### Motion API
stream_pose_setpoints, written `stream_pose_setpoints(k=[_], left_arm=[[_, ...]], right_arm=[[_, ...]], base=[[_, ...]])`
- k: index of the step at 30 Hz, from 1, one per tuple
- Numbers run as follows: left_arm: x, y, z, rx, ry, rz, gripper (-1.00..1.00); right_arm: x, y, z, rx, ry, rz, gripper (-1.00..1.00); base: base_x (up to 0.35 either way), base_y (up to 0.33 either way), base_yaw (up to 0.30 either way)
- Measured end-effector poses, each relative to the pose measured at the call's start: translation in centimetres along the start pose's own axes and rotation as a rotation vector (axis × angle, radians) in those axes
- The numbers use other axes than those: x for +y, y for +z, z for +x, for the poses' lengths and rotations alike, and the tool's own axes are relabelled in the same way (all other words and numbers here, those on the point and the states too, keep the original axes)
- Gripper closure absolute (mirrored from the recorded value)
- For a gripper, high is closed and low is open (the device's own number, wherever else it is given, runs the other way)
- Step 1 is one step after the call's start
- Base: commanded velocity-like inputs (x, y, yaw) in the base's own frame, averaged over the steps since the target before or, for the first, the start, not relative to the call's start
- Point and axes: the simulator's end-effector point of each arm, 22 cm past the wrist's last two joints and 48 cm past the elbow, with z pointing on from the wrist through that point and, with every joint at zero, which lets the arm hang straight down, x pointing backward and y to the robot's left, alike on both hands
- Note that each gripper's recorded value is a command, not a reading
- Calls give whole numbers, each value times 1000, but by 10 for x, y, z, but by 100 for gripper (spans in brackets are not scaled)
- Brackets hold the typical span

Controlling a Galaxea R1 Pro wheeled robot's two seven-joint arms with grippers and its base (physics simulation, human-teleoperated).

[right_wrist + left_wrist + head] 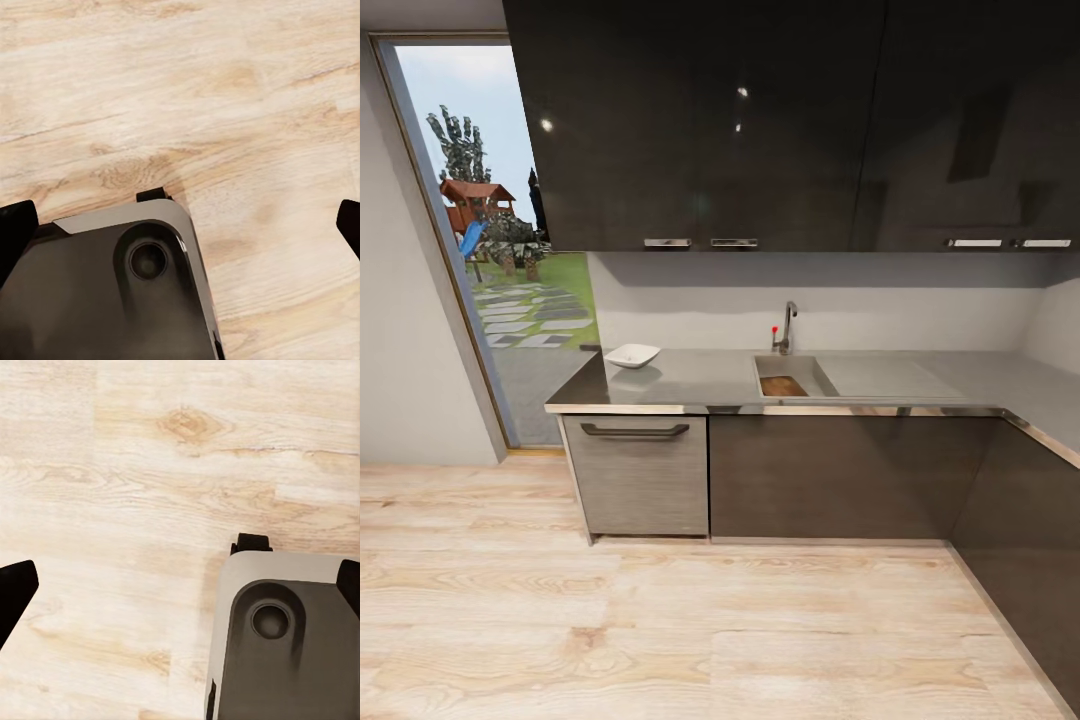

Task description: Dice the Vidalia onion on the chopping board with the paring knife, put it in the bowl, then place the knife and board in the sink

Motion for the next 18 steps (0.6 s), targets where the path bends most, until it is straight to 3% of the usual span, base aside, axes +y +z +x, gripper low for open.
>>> stream_pose_setpoints(k=[18], left_arm=[[0,0,0,0,0,0,-100]], right_arm=[[0,0,0,0,0,0,-100]], base=[[0,0,0]])
